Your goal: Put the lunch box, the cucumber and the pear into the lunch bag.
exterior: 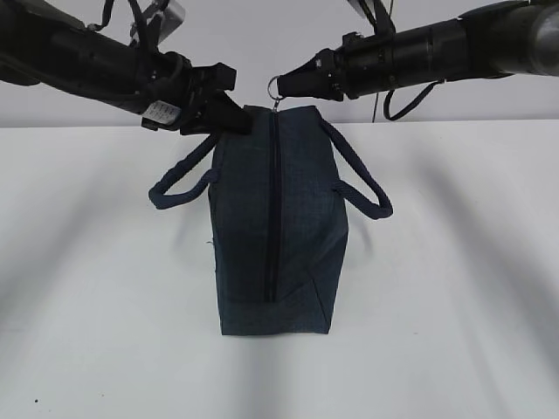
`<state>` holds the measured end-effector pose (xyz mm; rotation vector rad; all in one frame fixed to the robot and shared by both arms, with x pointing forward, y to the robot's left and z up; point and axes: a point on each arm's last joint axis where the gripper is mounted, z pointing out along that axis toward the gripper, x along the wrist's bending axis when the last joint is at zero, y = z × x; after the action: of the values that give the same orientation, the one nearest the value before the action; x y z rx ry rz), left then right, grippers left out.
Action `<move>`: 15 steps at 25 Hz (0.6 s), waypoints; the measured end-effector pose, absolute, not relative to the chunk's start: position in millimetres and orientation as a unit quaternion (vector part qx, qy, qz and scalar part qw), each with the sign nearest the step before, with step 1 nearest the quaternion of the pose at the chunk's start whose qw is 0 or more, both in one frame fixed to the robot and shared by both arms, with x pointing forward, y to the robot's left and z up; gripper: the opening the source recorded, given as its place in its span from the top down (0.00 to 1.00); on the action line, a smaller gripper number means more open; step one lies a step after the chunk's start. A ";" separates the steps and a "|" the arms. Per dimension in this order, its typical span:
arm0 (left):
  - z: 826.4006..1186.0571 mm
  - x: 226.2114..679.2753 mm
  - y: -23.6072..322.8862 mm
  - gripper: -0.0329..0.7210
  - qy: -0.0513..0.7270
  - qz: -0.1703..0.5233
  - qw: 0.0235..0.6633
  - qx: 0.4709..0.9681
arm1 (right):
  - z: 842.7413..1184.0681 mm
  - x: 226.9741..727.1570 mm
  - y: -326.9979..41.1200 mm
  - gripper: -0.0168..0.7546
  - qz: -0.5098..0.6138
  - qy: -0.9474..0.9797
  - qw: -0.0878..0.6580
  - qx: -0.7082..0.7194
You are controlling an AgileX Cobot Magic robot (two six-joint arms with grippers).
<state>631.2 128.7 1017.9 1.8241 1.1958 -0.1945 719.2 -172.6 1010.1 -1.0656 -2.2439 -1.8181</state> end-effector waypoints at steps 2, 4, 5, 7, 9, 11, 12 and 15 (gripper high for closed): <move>1021.3 628.5 128.4 0.95 0.476 -0.083 0.459 0.746 | 1009.3 720.8 -173.6 0.97 -0.587 -0.728 0.023 -0.353; 1027.1 624.8 128.8 0.95 0.463 -0.084 0.460 0.753 | 1009.0 722.8 -176.5 0.97 -0.586 -0.726 0.015 -0.360; 1029.3 622.7 128.8 0.95 0.455 -0.085 0.459 0.758 | 1008.8 723.6 -178.5 0.97 -0.585 -0.725 0.012 -0.362; 1035.3 618.2 128.6 0.95 0.434 -0.087 0.462 0.769 | 1007.0 725.5 -183.3 0.97 -0.584 -0.723 0.008 -0.368; 1039.3 614.9 128.0 0.95 0.418 -0.090 0.465 0.775 | 1003.6 727.0 -186.9 0.97 -0.583 -0.721 0.010 -0.373; 1042.8 612.1 127.4 0.95 0.404 -0.092 0.470 0.779 | 997.3 728.5 -189.3 0.97 -0.582 -0.720 0.017 -0.378; 1044.4 611.1 126.9 0.95 0.398 -0.095 0.474 0.780 | 993.4 729.3 -190.4 0.97 -0.580 -0.719 0.021 -0.382; 1048.0 608.1 124.7 0.95 0.383 -0.111 0.487 0.777 | 982.2 731.7 -192.6 0.97 -0.575 -0.718 0.029 -0.391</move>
<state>608.1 124.7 1048.0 1.8905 0.9307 -0.2695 731.7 -192.6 982.2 -1.2068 -2.2151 -1.7731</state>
